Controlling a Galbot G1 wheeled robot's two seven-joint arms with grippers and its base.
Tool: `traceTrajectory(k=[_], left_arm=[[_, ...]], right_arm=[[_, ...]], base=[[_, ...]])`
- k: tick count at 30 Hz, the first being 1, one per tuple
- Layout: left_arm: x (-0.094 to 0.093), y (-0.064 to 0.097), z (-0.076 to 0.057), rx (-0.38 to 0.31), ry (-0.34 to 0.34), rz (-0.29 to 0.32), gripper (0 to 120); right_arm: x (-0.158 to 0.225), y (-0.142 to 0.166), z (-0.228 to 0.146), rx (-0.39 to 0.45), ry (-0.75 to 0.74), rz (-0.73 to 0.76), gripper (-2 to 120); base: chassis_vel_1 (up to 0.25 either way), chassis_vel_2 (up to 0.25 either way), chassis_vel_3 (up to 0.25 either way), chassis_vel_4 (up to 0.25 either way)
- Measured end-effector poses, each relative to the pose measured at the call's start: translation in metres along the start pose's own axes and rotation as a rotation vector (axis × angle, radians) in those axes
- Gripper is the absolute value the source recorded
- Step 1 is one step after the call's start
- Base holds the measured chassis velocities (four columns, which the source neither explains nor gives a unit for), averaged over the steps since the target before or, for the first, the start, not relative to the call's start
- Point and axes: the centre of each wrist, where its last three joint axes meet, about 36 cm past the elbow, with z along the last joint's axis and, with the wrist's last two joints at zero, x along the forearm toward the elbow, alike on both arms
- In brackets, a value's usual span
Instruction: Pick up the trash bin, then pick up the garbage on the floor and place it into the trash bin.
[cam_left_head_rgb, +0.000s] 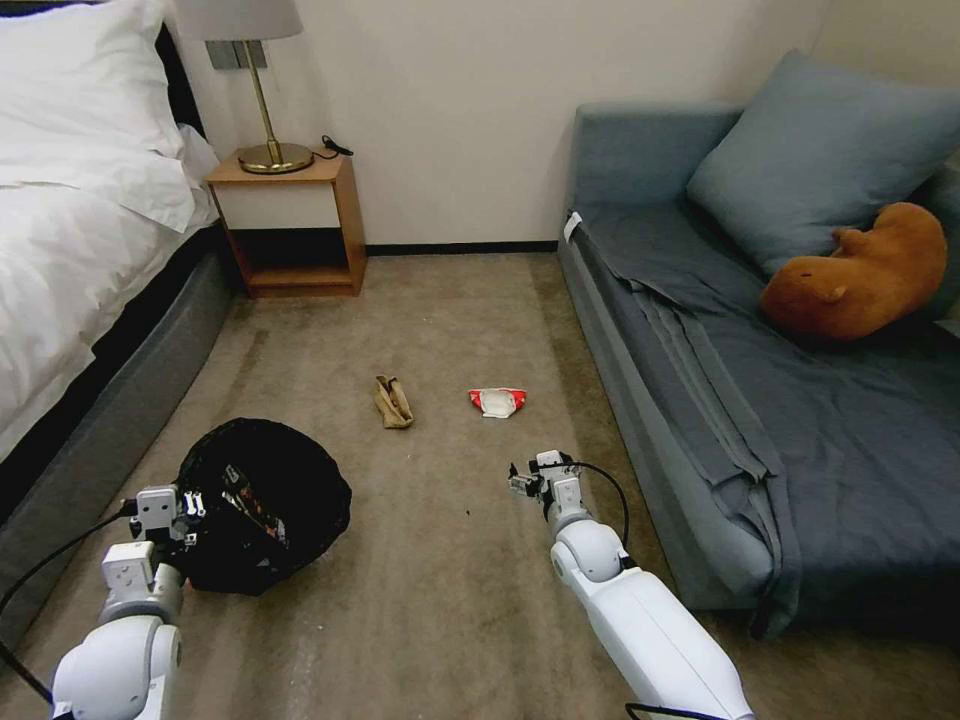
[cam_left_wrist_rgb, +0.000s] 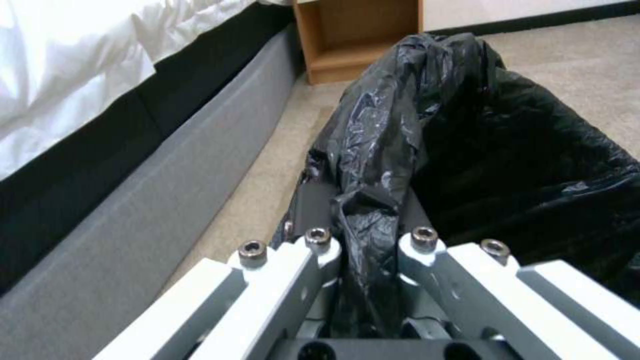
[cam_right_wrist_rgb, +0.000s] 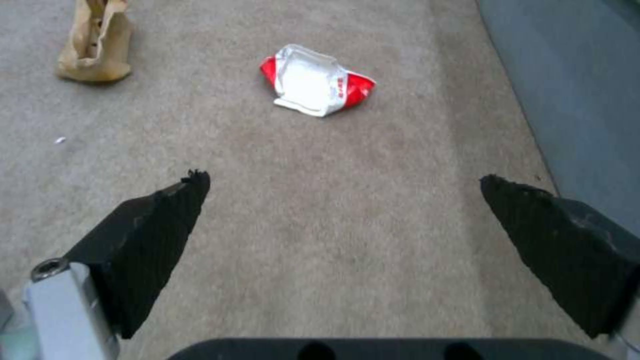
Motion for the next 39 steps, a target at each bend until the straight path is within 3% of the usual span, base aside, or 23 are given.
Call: traceTrajectory(k=[24,39], left_arm=[[-0.003,0.023,0.001,-0.015,0.01,-0.029,5],[0.0,0.027,-0.002,-0.022,0.004,-0.033,5]], right_arm=[[-0.007,0.009,-0.001,0.013,0.009,-0.009,100],[-0.004,0.01,0.003,0.013,0.014,-0.007,100]], base=[[-0.076,0.082,0.083,-0.078],[-0.081,0.076,0.08,-0.084]])
